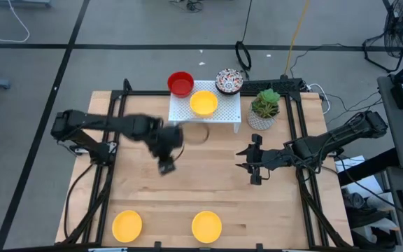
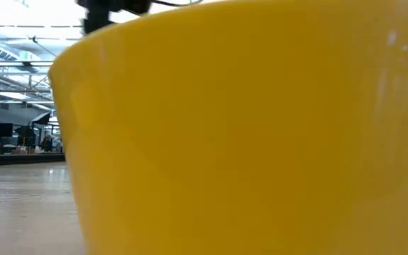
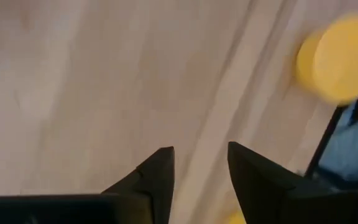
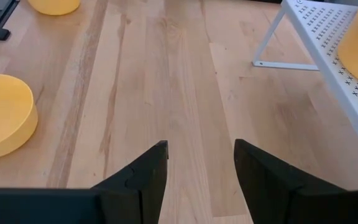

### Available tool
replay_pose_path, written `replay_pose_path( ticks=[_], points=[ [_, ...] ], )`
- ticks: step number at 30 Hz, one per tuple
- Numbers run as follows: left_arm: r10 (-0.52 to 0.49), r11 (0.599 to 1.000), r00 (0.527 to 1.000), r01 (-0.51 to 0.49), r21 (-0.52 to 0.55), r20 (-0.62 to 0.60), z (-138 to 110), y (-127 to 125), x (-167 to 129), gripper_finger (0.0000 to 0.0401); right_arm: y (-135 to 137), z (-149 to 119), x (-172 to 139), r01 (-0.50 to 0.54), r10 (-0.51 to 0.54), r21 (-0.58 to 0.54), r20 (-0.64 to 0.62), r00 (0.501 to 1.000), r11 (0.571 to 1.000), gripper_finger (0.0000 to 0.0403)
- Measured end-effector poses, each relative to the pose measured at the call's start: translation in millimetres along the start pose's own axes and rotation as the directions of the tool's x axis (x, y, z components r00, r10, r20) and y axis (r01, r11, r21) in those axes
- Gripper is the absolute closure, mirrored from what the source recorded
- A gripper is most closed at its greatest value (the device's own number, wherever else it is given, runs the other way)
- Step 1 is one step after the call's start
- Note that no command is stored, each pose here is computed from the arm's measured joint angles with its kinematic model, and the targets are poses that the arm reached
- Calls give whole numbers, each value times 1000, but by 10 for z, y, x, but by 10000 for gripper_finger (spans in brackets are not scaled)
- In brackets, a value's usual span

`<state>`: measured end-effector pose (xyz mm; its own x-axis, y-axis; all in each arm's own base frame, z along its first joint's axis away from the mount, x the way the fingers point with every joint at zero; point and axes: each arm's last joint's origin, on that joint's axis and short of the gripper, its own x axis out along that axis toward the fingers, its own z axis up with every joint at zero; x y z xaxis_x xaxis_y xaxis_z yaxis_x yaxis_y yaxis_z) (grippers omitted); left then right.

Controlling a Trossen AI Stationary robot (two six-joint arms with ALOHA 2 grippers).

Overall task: Pick & Place Mini bowls
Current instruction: Stack the yellow bowl on the yellow bowl on the shelf

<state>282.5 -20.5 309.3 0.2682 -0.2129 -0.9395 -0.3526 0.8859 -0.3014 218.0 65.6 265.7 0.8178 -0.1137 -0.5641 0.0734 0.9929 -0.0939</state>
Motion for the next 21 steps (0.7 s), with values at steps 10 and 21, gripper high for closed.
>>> replay_pose_path(
  ticks=[10,21],
  points=[
    [266,948,941,-294,-119,-210,-962,-620,336,269,4,23,0,-4,4,12,23,1000,1000,231],
    [175,968,918,-227,-109,-355,-1783,-827,914,207,15,77,-4,-25,15,144,75,997,989,231]
  ],
)
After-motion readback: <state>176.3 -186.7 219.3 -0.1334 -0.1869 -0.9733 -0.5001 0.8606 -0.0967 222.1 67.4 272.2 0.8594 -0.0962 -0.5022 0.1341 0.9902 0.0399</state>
